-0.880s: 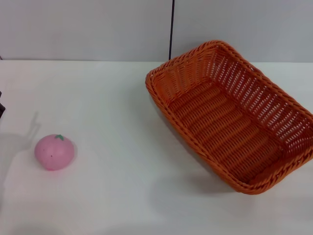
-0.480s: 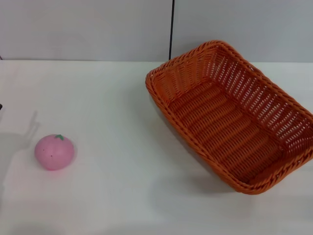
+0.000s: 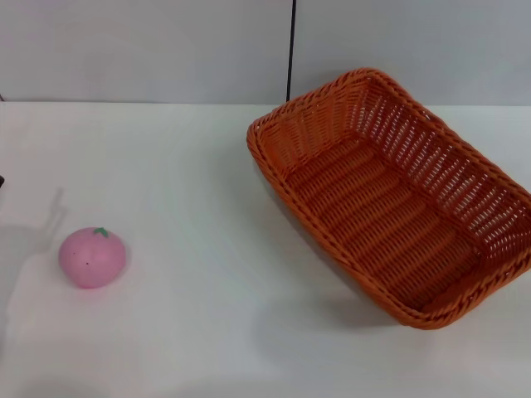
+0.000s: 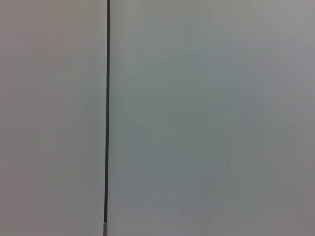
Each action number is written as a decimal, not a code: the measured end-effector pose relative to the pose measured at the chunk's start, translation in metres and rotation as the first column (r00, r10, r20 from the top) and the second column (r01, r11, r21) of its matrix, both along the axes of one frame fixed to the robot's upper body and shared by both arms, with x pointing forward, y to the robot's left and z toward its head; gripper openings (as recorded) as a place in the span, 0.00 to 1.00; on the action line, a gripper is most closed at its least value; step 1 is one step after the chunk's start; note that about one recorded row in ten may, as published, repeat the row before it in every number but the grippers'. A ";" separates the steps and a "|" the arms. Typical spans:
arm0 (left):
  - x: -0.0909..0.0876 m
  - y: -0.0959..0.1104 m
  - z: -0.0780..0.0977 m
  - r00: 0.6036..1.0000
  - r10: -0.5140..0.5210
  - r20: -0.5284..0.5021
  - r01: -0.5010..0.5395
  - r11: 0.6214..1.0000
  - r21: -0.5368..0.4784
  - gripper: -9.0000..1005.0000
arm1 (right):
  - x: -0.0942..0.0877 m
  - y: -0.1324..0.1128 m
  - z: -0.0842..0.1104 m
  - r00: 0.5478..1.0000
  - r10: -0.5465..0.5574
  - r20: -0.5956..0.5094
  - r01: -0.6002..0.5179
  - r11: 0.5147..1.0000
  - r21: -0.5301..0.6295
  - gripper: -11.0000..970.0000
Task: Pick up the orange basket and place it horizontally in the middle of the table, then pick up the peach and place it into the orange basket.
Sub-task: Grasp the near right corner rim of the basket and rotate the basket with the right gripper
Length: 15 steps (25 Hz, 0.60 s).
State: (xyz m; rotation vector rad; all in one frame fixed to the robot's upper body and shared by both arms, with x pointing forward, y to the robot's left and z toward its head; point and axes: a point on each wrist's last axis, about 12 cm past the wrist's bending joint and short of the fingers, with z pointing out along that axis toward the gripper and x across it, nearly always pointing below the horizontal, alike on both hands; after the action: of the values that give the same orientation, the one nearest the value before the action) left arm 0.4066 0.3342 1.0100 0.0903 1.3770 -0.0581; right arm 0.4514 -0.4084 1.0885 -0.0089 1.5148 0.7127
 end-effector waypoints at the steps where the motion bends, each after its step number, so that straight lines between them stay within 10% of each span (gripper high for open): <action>1: 0.000 0.000 0.000 1.000 -0.002 0.000 0.002 1.000 -0.001 0.83 | 0.005 -0.005 0.010 0.999 0.033 -0.042 -0.033 0.999 0.002 0.81; 8: -0.001 -0.006 -0.001 1.000 -0.016 -0.004 0.016 1.000 -0.020 0.83 | 0.037 -0.025 0.081 0.927 0.115 -0.358 -0.151 0.986 -0.072 0.81; 15: -0.004 -0.008 -0.003 1.000 -0.017 -0.016 0.016 0.999 -0.035 0.83 | 0.088 -0.006 0.108 0.705 0.191 -0.683 -0.401 0.902 -0.161 0.81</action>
State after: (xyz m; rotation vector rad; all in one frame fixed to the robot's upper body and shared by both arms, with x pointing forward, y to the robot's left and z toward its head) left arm 0.4029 0.3257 1.0065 0.0718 1.3915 -0.0969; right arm 0.5397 -0.4143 1.1962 -0.2709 2.3401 0.7797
